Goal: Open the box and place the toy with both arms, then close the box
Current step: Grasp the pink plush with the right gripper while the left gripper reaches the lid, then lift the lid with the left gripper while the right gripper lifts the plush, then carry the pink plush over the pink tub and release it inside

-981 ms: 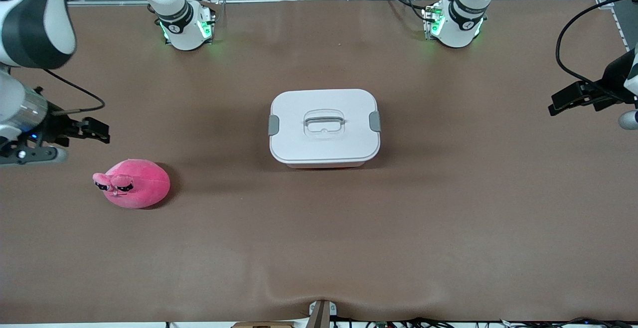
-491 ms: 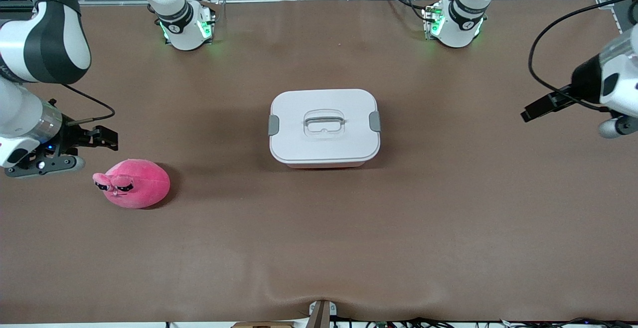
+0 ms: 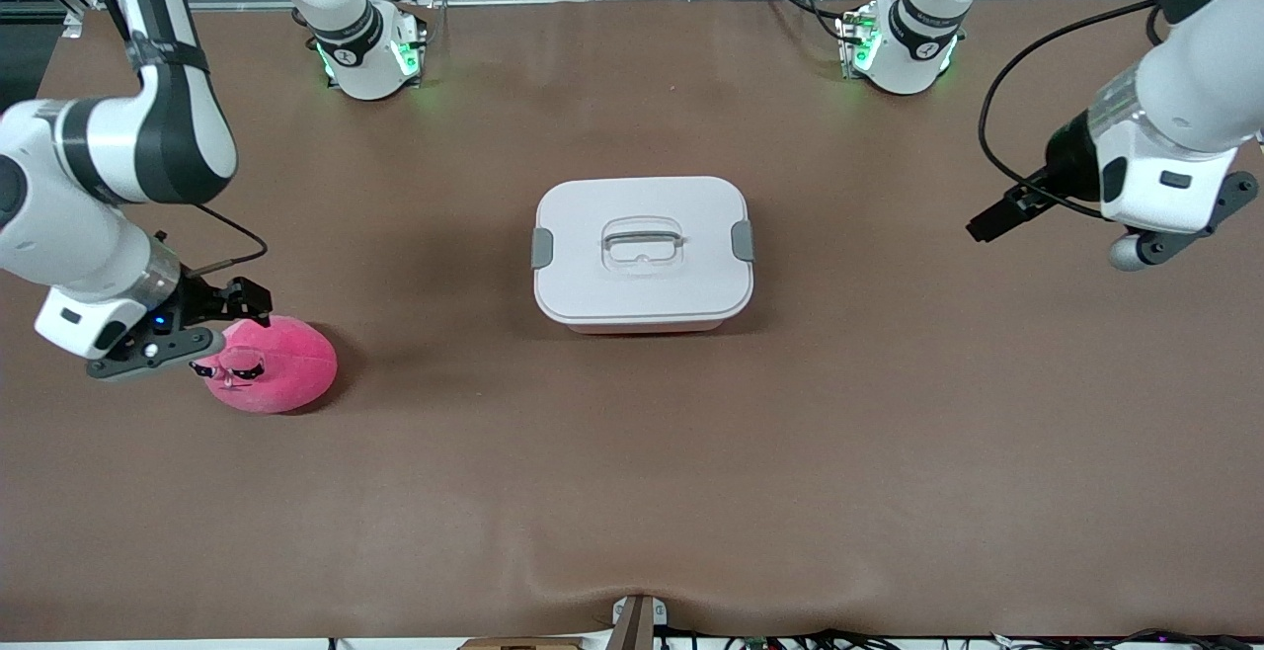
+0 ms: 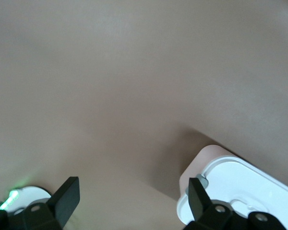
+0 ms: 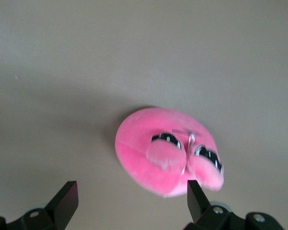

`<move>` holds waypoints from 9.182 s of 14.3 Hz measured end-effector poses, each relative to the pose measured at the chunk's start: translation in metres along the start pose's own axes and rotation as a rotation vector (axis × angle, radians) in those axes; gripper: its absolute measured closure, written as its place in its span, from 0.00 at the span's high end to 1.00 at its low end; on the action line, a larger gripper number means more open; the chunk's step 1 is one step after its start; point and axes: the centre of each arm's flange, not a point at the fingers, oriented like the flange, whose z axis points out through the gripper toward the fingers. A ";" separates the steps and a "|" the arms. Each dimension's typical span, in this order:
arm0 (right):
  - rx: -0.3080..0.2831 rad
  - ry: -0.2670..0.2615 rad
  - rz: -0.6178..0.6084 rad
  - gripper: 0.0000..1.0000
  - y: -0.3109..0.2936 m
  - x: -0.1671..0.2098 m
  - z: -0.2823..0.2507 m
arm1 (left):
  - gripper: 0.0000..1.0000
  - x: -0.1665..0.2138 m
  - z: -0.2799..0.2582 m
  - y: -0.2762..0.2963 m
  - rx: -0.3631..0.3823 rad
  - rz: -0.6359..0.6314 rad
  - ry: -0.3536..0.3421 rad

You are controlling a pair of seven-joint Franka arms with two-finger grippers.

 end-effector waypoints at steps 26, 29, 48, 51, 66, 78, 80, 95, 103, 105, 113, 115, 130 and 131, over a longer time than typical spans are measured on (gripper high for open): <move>-0.024 0.052 -0.211 1.00 0.024 -0.020 0.100 | 1.00 -0.200 0.133 0.201 -0.020 -0.765 0.013; -0.022 0.049 -0.211 0.96 0.024 -0.020 0.101 | 1.00 -0.219 0.159 0.220 -0.036 -0.829 0.009; -0.064 0.055 -0.708 0.14 0.055 0.013 0.015 | 1.00 -0.282 0.279 0.260 0.041 -1.028 0.031; -0.117 0.084 -0.856 0.14 0.072 0.019 -0.014 | 0.96 -0.279 0.289 0.256 0.050 -1.020 0.066; -0.208 0.097 -1.284 0.14 0.074 0.041 -0.015 | 0.07 -0.272 0.272 0.257 -0.008 -1.017 0.067; -0.266 0.101 -1.554 0.14 0.044 0.074 -0.026 | 0.07 -0.232 0.219 0.235 -0.014 -0.994 0.068; -0.276 0.098 -1.595 0.14 0.041 0.079 -0.027 | 0.07 -0.218 0.208 0.224 -0.013 -0.979 0.068; -0.218 0.076 -1.811 0.14 -0.036 0.111 -0.028 | 0.07 -0.080 0.160 0.105 -0.021 -0.986 0.082; -0.081 -0.003 -2.010 0.14 -0.258 0.125 -0.061 | 0.07 -0.007 0.166 0.046 -0.011 -0.971 0.075; -0.135 -0.105 -2.033 0.14 -0.323 0.115 -0.074 | 0.07 0.013 0.161 0.025 -0.015 -0.975 0.073; -0.335 -0.343 -2.075 0.14 -0.477 0.057 -0.100 | 0.07 0.047 0.171 -0.015 -0.015 -0.941 0.070; -0.328 -0.374 -2.083 0.14 -0.485 0.050 -0.099 | 0.07 0.048 0.174 -0.018 -0.015 -0.939 0.069; -0.396 -0.501 -1.909 0.14 -0.585 -0.026 -0.064 | 0.07 0.041 0.175 -0.019 -0.012 -0.913 0.069; -0.396 -0.503 -1.905 0.14 -0.583 -0.025 -0.063 | 0.07 0.041 0.175 -0.020 -0.012 -0.907 0.069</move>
